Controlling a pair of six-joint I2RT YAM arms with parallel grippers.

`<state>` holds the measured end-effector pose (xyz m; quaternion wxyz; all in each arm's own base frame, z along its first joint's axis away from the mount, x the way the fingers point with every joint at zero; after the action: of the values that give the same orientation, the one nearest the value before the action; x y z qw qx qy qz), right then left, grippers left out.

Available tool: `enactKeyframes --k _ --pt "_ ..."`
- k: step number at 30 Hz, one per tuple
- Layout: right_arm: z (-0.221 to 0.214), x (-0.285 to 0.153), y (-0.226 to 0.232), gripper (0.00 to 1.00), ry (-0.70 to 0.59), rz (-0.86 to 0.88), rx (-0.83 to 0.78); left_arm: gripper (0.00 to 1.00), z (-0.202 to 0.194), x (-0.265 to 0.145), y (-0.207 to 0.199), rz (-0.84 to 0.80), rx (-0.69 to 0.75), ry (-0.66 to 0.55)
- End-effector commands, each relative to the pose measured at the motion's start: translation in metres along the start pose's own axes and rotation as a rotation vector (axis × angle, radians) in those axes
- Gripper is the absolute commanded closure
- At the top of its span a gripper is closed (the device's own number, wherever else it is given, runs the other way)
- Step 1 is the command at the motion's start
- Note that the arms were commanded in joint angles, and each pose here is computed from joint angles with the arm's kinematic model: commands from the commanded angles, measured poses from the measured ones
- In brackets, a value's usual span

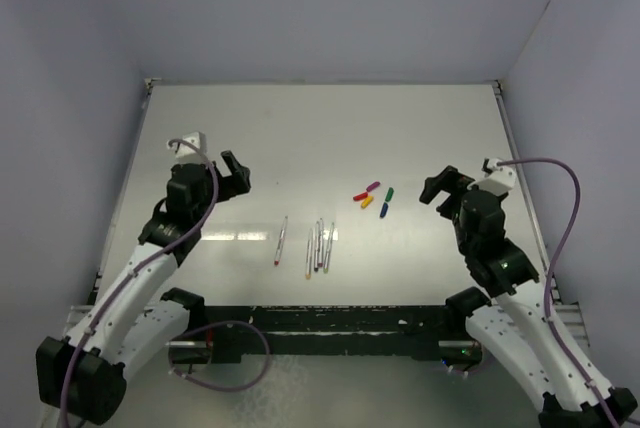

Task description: Insert the pens into the pen caps

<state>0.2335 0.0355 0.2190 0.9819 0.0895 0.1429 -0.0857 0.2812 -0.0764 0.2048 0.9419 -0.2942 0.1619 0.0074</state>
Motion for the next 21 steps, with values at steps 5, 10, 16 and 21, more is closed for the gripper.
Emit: enactKeyframes --k 5,10,16,21 --pt "0.000 0.014 0.018 0.00 0.023 0.057 -0.046 0.01 -0.026 0.017 -0.019 -0.065 0.081 0.179" --pt "0.004 0.017 0.016 0.00 -0.025 0.043 -0.005 0.01 -0.034 0.005 -0.044 -0.124 0.132 0.192" --pt "-0.001 0.021 0.002 0.00 -0.048 -0.057 0.069 0.01 -0.079 -0.003 -0.076 -0.170 0.222 0.289" --pt "0.001 0.020 -0.001 0.00 -0.029 -0.076 0.025 0.01 -0.109 -0.004 -0.066 -0.120 0.218 0.355"
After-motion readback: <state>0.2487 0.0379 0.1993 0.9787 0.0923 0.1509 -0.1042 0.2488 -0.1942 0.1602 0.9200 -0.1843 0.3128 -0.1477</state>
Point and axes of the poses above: each gripper's point midway between its finger pads, its own x axis out along the fingers, its own y axis along the line the jaws close on, z = x × y, the point moved 2 cm from there along -x, back along the fingers, and after that the axes turned 12 degrees about -x, right-handed, at the moved point
